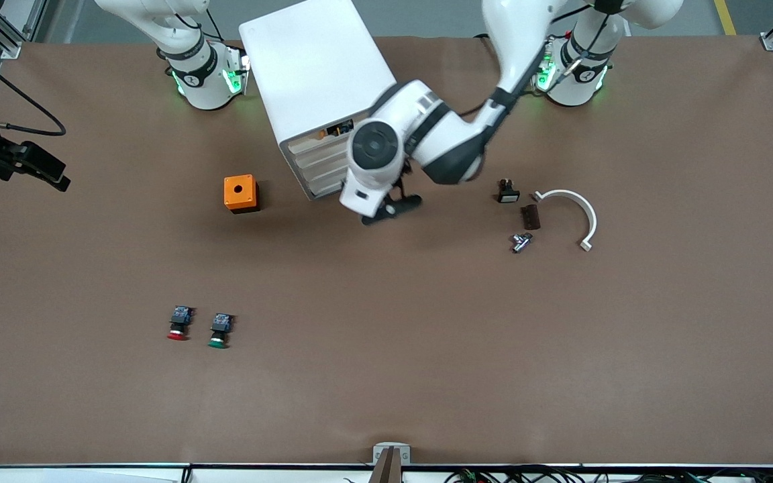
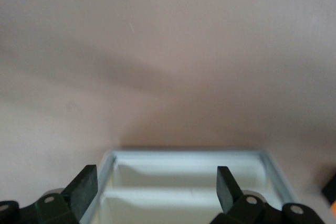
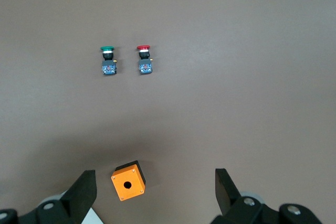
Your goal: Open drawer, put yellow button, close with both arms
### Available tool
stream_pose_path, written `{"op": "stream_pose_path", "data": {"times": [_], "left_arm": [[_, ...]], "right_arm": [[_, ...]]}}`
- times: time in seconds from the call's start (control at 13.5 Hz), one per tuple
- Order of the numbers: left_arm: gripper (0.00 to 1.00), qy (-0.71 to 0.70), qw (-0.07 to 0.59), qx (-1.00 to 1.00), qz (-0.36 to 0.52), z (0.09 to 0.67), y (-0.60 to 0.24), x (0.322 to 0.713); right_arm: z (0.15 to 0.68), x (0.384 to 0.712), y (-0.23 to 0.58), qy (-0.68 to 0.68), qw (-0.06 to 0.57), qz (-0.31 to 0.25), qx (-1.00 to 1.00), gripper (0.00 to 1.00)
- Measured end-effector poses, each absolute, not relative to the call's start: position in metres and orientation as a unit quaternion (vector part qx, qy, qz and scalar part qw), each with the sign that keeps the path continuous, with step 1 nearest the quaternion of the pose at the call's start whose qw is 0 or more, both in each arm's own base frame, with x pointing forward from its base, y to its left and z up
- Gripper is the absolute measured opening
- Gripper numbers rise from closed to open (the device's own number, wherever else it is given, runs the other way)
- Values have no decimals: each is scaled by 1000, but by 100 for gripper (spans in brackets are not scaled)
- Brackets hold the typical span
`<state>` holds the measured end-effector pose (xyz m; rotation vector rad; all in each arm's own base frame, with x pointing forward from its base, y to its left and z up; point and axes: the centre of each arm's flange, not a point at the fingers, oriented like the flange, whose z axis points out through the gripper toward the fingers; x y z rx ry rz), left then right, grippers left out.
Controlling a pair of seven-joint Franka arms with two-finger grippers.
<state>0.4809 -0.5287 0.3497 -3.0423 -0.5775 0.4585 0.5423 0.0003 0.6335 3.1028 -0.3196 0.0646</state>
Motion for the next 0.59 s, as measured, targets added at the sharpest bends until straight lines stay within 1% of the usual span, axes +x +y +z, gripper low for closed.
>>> {"op": "stream_pose_path", "data": {"times": [0.22, 0.37, 0.59], "left_arm": [[100, -215, 9, -973, 85, 390, -471, 535], [100, -241, 4, -969, 55, 426, -429, 563], [100, -274, -10, -961, 38, 474, -356, 597]], "right_arm": [[634, 543, -4, -106, 11, 24, 994, 100], [634, 543, -4, -107, 11, 24, 994, 100], [634, 543, -4, -106, 11, 23, 994, 100]]}}
